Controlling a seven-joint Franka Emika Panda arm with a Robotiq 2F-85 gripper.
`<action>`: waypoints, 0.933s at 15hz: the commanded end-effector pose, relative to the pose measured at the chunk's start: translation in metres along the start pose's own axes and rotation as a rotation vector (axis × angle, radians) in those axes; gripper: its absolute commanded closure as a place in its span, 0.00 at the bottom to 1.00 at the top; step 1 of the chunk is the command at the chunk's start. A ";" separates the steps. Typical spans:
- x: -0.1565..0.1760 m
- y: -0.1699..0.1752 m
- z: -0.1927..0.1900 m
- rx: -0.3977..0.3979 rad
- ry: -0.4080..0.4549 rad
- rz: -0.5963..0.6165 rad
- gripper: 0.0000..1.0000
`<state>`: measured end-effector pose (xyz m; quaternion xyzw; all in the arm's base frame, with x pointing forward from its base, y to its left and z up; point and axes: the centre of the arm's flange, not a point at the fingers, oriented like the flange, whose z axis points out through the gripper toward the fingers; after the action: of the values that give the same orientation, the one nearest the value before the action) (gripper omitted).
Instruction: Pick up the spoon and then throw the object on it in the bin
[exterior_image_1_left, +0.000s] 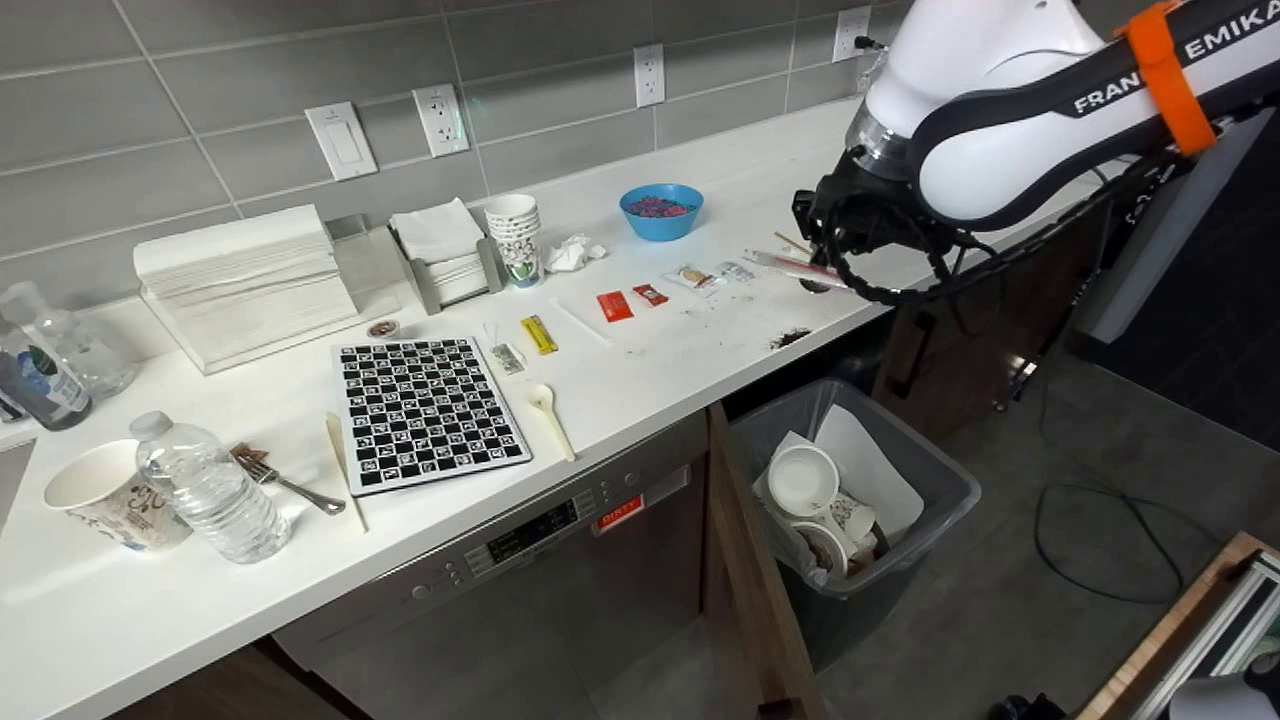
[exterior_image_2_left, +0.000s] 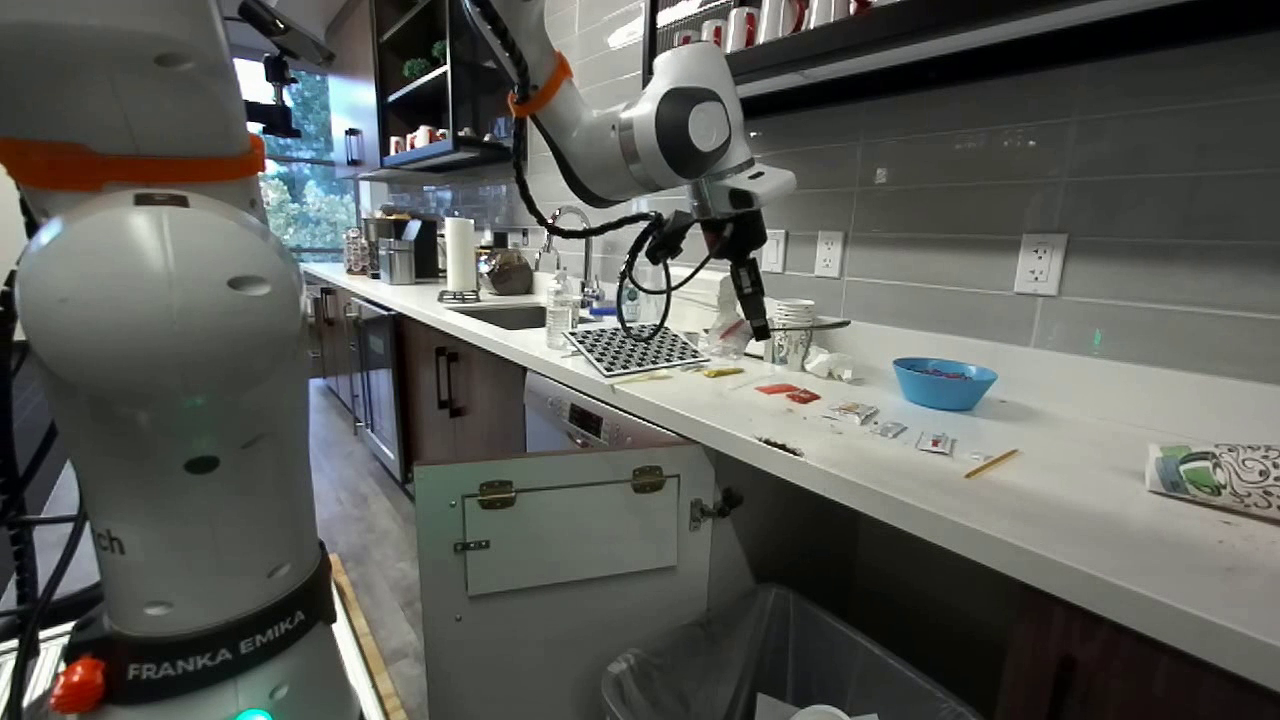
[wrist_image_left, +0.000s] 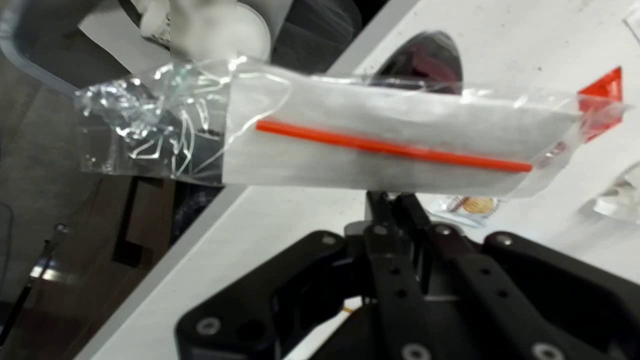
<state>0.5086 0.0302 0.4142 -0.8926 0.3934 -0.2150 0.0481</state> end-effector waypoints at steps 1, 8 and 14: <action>-0.007 0.016 -0.019 0.142 0.133 -0.031 0.98; -0.019 0.035 -0.041 0.473 0.313 -0.062 0.98; -0.023 0.050 -0.046 0.559 0.367 -0.054 0.98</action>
<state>0.4548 0.0135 0.4407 -0.8083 0.3010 -0.4618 0.2067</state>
